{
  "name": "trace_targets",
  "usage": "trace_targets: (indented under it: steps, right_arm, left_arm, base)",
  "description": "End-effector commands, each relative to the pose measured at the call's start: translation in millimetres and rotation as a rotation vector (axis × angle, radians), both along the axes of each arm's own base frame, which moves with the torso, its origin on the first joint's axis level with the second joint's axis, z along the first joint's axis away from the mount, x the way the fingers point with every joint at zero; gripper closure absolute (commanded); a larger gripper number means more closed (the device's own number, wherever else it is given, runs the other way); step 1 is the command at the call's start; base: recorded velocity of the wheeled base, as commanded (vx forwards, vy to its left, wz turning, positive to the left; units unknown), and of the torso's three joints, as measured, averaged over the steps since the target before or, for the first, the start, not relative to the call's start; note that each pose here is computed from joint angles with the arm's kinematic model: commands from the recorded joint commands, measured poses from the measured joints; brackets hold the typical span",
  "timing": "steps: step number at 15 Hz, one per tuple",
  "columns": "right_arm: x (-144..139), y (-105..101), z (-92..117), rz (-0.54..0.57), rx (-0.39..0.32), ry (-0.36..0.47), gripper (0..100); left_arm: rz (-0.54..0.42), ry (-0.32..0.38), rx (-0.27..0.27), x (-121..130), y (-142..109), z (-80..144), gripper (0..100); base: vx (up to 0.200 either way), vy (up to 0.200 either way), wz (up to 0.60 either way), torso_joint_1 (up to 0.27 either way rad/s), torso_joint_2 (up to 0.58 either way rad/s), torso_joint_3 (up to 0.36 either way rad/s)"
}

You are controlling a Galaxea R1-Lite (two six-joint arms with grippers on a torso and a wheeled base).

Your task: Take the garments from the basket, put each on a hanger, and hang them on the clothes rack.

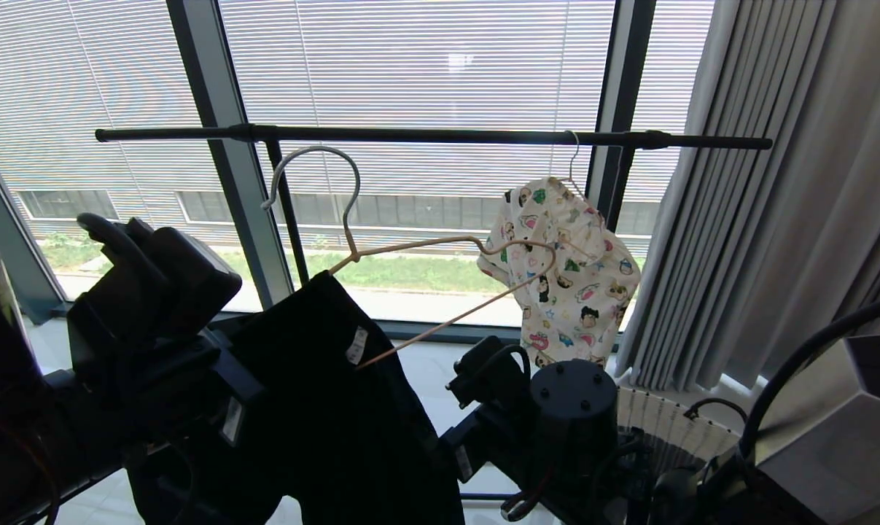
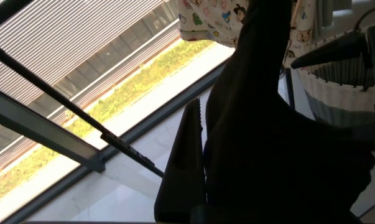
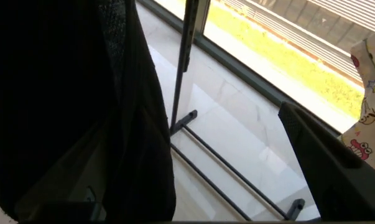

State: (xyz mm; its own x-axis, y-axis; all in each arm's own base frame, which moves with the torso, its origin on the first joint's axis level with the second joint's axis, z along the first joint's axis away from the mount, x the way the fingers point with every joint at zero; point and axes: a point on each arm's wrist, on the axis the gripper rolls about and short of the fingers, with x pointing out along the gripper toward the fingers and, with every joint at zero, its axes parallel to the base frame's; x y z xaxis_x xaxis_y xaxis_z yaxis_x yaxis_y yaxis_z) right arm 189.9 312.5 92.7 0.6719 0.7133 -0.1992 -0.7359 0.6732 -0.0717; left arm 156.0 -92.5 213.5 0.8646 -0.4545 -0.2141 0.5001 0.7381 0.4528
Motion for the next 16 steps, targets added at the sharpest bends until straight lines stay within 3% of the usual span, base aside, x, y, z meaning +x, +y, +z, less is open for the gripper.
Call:
trace_targets:
  steps: [1,6,9,12,16]
  right_arm:
    - [8,-17,-11,-0.061,-0.077,-0.007,0]
    - [56,-66,-2,-0.340,-0.156,-0.083,0]
    - [76,-92,24,-0.452,-0.095,-0.128,0]
    - [84,-109,53,-0.474,-0.032,-0.188,0]
    - [73,-117,82,-0.389,0.032,-0.226,0]
  left_arm:
    - [0.007,-0.005,-0.003,0,1,1,100]
    - [0.019,0.005,0.003,-8,8,-6,100]
    - [0.017,0.044,0.026,-18,14,-22,100]
    - [0.018,0.075,0.043,-21,15,-32,100]
    - [0.013,0.150,0.084,-16,12,-49,100]
  base:
    - [0.000,0.000,0.00,0.000,0.00,0.000]
    - [0.000,0.000,0.00,0.000,0.00,0.000]
    - [0.000,0.000,0.00,0.000,0.00,0.000]
    - [0.000,0.000,0.00,0.000,0.00,0.000]
    - [0.000,0.000,0.00,0.000,0.00,0.000]
